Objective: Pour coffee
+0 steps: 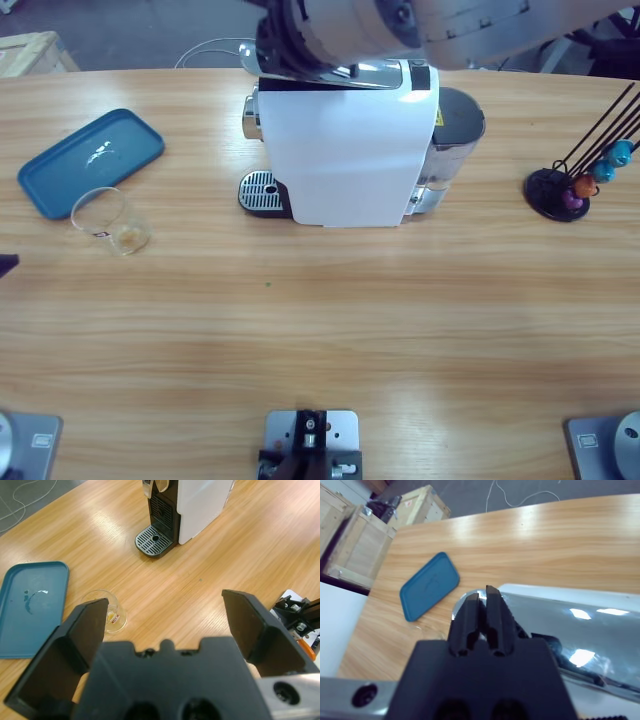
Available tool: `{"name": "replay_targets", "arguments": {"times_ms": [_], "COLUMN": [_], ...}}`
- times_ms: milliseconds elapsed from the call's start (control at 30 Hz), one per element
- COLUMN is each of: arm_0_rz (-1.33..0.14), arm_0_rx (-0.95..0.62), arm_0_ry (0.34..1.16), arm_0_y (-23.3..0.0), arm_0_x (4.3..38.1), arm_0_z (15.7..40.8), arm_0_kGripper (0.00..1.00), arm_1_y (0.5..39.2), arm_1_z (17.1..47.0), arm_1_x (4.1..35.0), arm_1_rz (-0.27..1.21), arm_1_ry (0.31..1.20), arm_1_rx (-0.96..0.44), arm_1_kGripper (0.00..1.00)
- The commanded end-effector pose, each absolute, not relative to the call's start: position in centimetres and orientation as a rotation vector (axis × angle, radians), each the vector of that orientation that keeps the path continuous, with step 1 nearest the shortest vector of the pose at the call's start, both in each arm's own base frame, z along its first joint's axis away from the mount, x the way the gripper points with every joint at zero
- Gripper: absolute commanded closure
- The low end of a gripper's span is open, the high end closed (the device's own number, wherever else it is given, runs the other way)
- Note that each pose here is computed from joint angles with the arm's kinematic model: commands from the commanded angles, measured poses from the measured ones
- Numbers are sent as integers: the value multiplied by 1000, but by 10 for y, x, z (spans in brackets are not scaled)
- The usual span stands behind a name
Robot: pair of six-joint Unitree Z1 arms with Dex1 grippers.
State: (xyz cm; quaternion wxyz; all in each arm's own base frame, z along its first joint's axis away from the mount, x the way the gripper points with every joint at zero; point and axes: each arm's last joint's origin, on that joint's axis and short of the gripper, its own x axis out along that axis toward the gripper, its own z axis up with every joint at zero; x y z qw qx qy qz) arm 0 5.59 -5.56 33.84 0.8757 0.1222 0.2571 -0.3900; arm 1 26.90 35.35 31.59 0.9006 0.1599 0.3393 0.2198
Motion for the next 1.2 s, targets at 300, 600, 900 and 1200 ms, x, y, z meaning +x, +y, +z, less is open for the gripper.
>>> {"name": "replay_targets", "arguments": {"times_ms": [300, 600, 900, 1200], "arm_0_rz": [-719, -341, -204, -249], "arm_0_rx": [213, 84, 76, 84], "arm_0_ry": [614, 726, 767, 767], "arm_0_y": [-50, -66, -88, -102], "arm_0_x": [54, 96, 127, 134], "arm_0_z": [319, 305, 252, 208], "arm_0_kGripper": [18, 18, 18, 7], "arm_1_y": [336, 244, 210, 202], "arm_1_z": [271, 378, 377, 361], "arm_1_x": [256, 167, 137, 133], "arm_1_rz": [467, 622, 595, 542], "arm_1_ry": [862, 714, 763, 809], "arm_1_rx": [41, -16, -64, -79], "arm_1_kGripper": [15, 0, 0, 0]}}
